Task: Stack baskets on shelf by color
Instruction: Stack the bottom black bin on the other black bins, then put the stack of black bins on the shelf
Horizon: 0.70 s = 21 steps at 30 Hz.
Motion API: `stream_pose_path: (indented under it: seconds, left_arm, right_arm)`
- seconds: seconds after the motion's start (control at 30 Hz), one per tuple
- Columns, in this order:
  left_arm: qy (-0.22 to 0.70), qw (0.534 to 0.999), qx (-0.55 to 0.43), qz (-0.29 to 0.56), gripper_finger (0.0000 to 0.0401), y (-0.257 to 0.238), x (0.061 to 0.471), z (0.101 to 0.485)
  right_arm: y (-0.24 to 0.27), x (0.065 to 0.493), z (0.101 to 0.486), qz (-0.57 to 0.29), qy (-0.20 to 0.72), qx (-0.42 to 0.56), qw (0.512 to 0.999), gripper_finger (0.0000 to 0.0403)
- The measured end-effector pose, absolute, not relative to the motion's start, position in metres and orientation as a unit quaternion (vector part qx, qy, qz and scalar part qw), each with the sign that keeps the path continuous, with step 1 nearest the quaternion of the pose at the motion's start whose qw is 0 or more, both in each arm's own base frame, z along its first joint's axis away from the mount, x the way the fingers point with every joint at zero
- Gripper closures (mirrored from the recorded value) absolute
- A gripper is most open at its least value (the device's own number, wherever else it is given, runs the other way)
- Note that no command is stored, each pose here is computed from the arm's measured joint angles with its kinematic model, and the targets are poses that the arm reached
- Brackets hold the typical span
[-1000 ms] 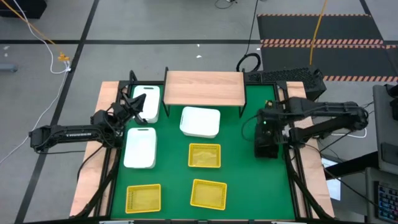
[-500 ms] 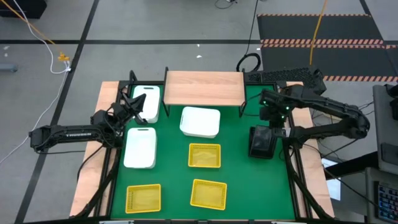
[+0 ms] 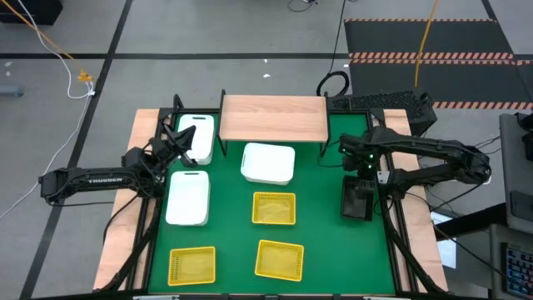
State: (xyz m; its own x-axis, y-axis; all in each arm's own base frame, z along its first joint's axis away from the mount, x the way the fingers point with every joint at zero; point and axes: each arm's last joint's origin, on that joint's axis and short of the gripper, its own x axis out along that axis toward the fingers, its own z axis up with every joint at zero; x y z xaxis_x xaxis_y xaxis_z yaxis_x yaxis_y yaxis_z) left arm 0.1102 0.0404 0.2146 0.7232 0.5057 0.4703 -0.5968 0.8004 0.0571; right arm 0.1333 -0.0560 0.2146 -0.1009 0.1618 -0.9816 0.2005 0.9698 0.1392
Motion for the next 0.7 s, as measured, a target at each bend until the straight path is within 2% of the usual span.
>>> stream_pose_path:
  seconds: [0.2, 0.33, 0.6, 0.7]
  left_arm:
    - [-0.220, 0.923, 0.103, 0.299, 0.0396, 0.040, 0.110, 0.214]
    - [-0.218, 0.923, 0.103, 0.298, 0.0396, 0.040, 0.110, 0.214]
    - [-0.214, 0.925, 0.104, 0.295, 0.0396, 0.040, 0.111, 0.213]
    - [-0.206, 0.931, 0.103, 0.285, 0.0396, 0.040, 0.112, 0.211]
  right_arm:
    - [-0.060, 0.141, 0.226, -0.056, 0.707, 0.137, 0.692, 0.0304]
    - [-0.063, 0.143, 0.236, -0.118, 0.701, 0.140, 0.689, 0.0272]
    - [-0.059, 0.150, 0.284, -0.145, 0.651, 0.157, 0.728, 0.0284]
    - [-0.047, 0.152, 0.295, -0.157, 0.627, 0.200, 0.736, 0.0296]
